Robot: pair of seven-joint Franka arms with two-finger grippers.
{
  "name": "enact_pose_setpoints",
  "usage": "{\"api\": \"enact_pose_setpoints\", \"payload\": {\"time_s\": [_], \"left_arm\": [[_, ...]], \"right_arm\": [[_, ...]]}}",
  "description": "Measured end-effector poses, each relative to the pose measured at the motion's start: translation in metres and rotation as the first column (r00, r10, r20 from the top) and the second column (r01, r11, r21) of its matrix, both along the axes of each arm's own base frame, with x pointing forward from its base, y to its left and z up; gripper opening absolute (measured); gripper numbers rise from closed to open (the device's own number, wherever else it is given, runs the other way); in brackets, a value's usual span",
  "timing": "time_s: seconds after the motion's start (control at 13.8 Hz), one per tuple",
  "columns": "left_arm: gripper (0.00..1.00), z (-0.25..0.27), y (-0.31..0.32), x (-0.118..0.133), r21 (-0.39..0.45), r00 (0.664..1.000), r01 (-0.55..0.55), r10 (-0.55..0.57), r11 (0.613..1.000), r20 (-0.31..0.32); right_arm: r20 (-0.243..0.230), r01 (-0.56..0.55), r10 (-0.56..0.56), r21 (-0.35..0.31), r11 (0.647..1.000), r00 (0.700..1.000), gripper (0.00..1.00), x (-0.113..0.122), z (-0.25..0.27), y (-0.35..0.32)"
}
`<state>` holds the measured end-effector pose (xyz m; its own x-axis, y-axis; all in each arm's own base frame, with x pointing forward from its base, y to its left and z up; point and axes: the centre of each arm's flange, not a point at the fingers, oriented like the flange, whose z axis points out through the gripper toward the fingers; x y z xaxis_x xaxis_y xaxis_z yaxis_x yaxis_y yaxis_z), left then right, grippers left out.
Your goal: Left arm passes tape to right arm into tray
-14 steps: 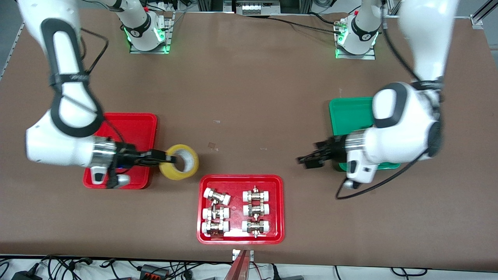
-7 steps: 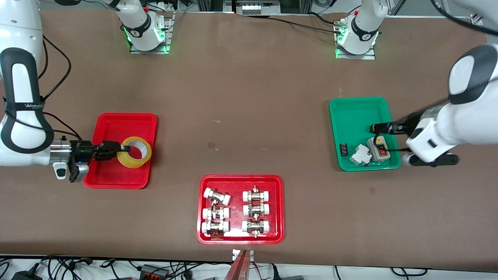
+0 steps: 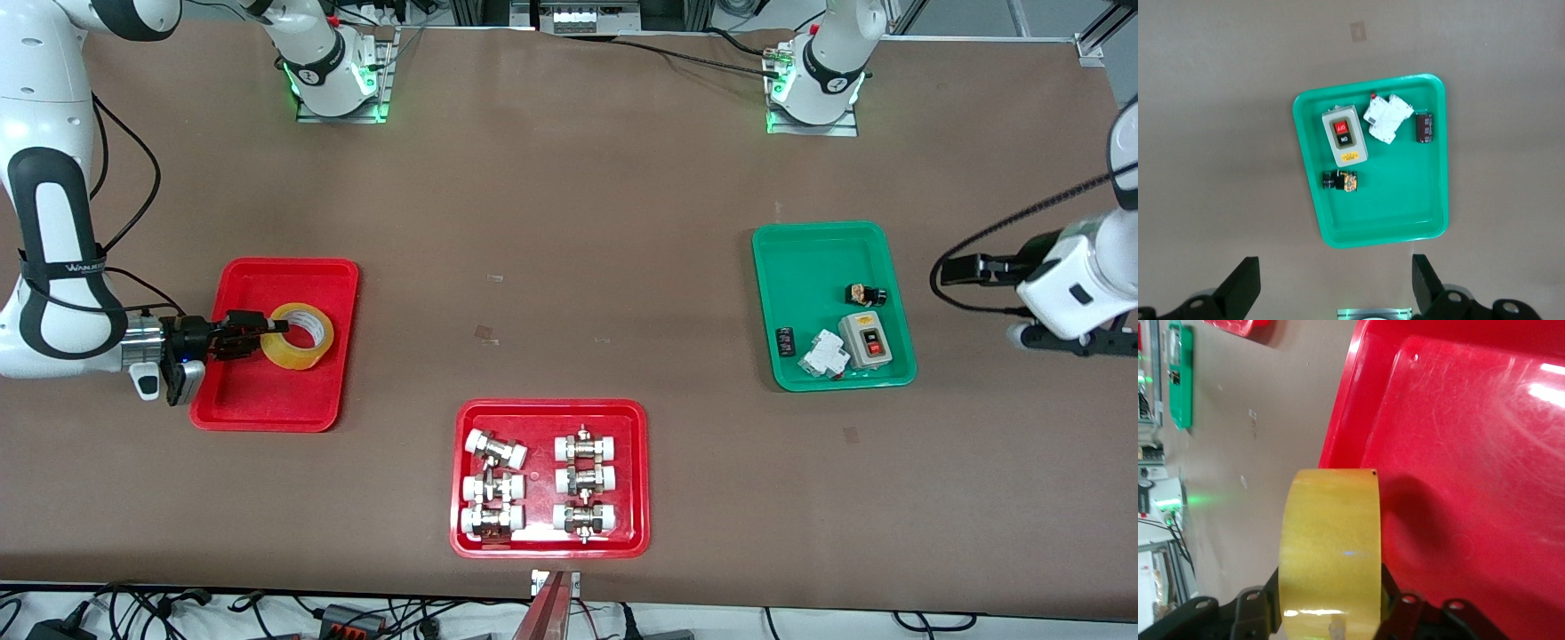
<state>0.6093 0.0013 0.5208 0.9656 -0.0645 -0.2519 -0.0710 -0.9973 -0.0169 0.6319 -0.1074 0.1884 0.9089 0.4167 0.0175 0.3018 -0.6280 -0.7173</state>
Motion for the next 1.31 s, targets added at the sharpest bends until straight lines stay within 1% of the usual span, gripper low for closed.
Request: {"api": "enact_pose_setpoints", "payload": {"time_s": [0.15,0.22,0.29,0.36,0.51,0.58,0.65,0.8,0.87,1.02,1.09,1.16,1.31], "left_arm": [[1.0,0.007,-0.017,-0.018,0.001,0.999,0.03,-0.031,1.0,0.017],[1.0,0.013,-0.027,-0.022,0.0,0.999,0.046,-0.046,0.999,0.029],[1.0,0.018,-0.032,-0.023,0.0,0.998,0.056,-0.056,0.998,0.037],[1.0,0.018,-0.033,-0.022,-0.001,0.998,0.056,-0.056,0.998,0.038],[1.0,0.011,-0.026,-0.018,-0.001,0.999,0.044,-0.044,0.999,0.021],[1.0,0.009,-0.023,-0.014,0.006,0.999,0.033,-0.033,0.999,0.016],[1.0,0.011,-0.02,-0.011,0.027,1.0,0.017,-0.018,0.999,0.021],[1.0,0.018,-0.017,-0.006,0.057,0.999,-0.002,0.0,0.998,0.034],[1.0,0.024,-0.018,-0.006,0.058,0.999,-0.001,-0.002,0.998,0.046],[1.0,0.046,-0.027,-0.008,0.056,0.996,0.004,-0.009,0.998,0.091],[1.0,0.058,-0.034,-0.009,0.055,0.993,-0.005,-0.002,0.998,0.122],[1.0,0.067,-0.04,-0.011,0.056,0.989,-0.027,0.019,0.998,0.15],[1.0,0.073,-0.042,-0.012,0.058,0.983,-0.07,0.059,0.996,0.172]], "right_arm": [[0.023,-0.053,0.055,-0.091,0.994,0.998,0.78,0.003,-0.002,-0.002],[0.039,-0.084,0.091,-0.139,0.987,0.995,0.87,0.006,-0.002,0.0],[0.055,-0.117,0.129,-0.186,0.976,0.99,0.98,0.01,0.001,0.005],[0.071,-0.148,0.168,-0.227,0.963,0.983,1.0,0.015,0.007,0.012],[0.11,-0.197,0.239,-0.305,0.932,0.965,1.0,0.025,0.033,0.028],[0.124,-0.205,0.261,-0.346,0.916,0.957,1.0,0.03,0.053,0.034],[0.13,-0.192,0.261,-0.396,0.898,0.956,1.0,0.033,0.077,0.04],[0.142,-0.113,0.213,-0.511,0.852,0.967,1.0,0.034,0.145,0.052],[0.147,-0.058,0.165,-0.551,0.833,0.975,1.0,0.028,0.183,0.062],[0.147,0.052,0.046,-0.602,0.797,0.988,1.0,0.003,0.252,0.081],[0.152,0.108,-0.016,-0.619,0.778,0.988,1.0,-0.011,0.28,0.09],[0.167,0.167,-0.078,-0.633,0.756,0.983,1.0,-0.024,0.306,0.101],[0.196,0.256,-0.168,-0.651,0.715,0.966,1.0,-0.05,0.349,0.129]]}}
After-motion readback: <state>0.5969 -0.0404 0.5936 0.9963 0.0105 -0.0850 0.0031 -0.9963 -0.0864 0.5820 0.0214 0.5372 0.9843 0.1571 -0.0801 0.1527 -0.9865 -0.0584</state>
